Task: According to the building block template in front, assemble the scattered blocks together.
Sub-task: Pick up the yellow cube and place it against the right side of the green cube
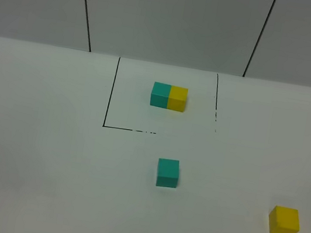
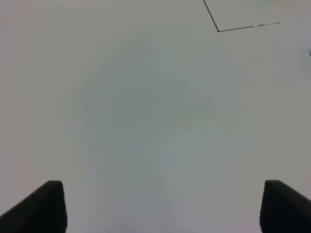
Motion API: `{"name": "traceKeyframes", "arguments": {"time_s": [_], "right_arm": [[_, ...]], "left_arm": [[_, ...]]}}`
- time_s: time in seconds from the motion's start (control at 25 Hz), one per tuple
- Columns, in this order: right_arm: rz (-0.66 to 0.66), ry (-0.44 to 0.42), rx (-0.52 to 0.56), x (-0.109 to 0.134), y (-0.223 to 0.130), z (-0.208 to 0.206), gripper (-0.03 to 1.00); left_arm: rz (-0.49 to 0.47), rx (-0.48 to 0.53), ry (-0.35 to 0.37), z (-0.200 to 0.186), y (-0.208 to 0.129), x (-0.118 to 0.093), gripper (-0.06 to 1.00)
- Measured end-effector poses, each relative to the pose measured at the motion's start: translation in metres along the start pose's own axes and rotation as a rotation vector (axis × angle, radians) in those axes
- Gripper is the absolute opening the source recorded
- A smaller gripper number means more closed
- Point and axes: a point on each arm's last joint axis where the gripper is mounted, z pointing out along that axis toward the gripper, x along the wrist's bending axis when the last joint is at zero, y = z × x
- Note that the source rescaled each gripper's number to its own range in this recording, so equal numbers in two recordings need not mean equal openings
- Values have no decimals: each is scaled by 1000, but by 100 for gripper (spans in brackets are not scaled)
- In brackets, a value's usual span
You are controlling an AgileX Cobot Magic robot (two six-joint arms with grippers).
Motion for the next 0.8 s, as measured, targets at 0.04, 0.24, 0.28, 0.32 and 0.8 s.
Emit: {"name": "traceKeyframes", "arguments": {"time_s": [0.04, 0.24, 0.28, 0.32, 0.8], "right_arm": [[0, 0, 0, 0, 0, 0, 100], [0, 0, 0, 0, 0, 0, 100], [0, 0, 0, 0, 0, 0, 100], [0, 0, 0, 0, 0, 0, 100], [0, 0, 0, 0, 0, 0, 100]], "left_arm": [[0, 0, 0, 0, 0, 0, 88], [0, 0, 0, 0, 0, 0, 88], [-1, 0, 0, 0, 0, 0, 88], [-1, 0, 0, 0, 0, 0, 88], [-2, -4, 1, 0, 0, 0, 88]]}}
